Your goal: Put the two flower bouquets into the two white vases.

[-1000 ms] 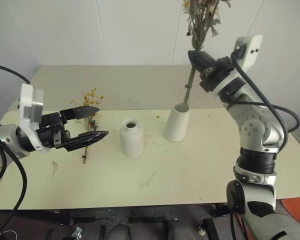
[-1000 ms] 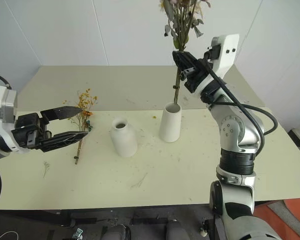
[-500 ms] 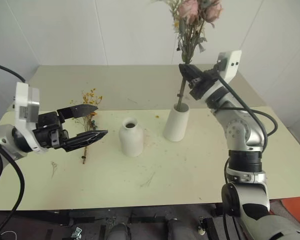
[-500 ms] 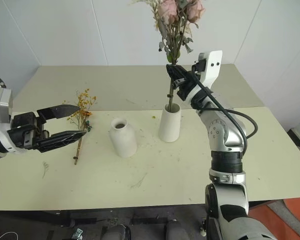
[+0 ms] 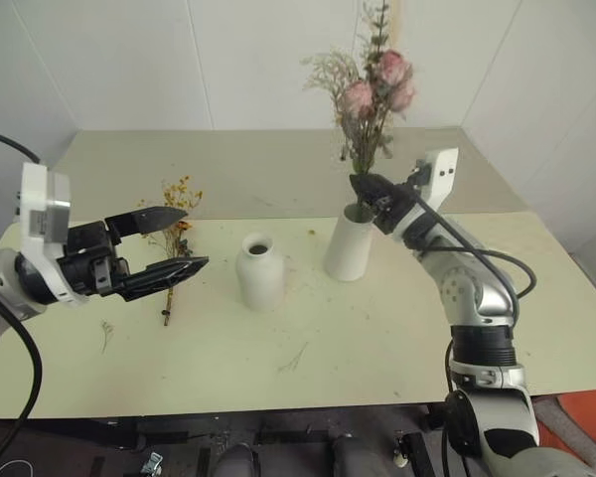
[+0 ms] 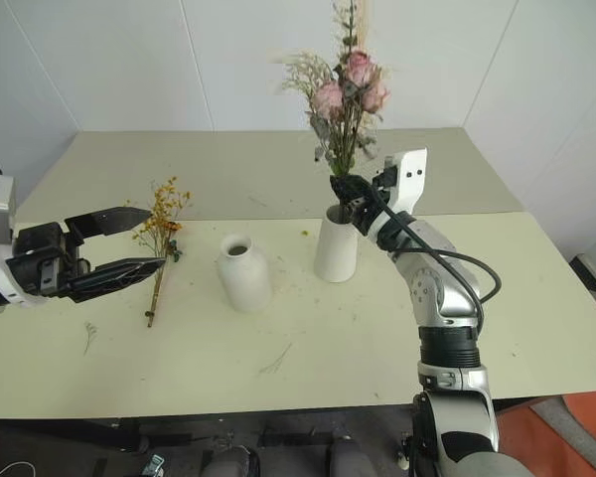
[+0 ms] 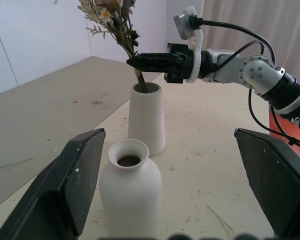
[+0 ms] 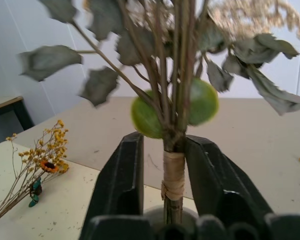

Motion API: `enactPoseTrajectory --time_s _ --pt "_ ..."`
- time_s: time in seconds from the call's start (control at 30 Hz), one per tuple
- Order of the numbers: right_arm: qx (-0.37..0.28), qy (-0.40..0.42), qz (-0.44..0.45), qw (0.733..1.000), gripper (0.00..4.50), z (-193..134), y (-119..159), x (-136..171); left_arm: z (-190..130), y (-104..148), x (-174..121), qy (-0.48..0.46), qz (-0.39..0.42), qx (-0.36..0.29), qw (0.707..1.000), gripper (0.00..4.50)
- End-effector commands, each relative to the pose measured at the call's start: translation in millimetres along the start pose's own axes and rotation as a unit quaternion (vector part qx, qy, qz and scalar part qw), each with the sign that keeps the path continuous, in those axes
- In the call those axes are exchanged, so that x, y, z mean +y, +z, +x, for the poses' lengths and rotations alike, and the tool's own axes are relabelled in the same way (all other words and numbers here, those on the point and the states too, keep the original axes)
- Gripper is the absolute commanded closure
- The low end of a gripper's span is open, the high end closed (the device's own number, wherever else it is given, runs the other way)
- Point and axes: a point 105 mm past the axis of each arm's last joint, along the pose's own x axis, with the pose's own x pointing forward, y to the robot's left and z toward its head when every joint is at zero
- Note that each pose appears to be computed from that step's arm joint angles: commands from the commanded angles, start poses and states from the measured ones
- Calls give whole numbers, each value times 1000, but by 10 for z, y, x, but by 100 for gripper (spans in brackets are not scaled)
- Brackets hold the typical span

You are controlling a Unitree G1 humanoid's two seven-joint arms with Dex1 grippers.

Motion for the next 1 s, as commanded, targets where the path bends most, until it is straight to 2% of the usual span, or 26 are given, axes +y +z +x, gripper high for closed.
enactPoseTrajectory --time_s 0.03,0.17,0.2,0.4,0.5,0.67,0.77,0.9,1.0 --pt "-29 10 -53 998 160 -97 209 41 -5 99 -49 -7 19 -5 1000 0" --pt "3 7 -76 997 13 -348 117 -37 -33 58 -95 0 6 -2 1000 0" --pt "10 10 -85 996 2 -420 107 -49 -51 38 -100 7 1 -1 1000 0" --pt "50 41 -123 990 2 -710 159 -88 -179 -117 -111 57 -24 19 998 0" --pt "61 65 -139 986 2 -783 202 -82 -237 -225 -68 98 -25 46 994 0" --pt "73 148 -159 973 2 -856 323 71 -386 -506 94 206 -47 117 970 0" --pt "82 206 -159 962 2 -889 426 187 -488 -693 230 270 -85 182 941 0" --pt "102 273 -152 944 2 -929 481 304 -520 -742 489 341 -139 226 902 0" --pt "117 318 -152 929 2 -978 493 361 -545 -868 685 395 -176 271 860 0"
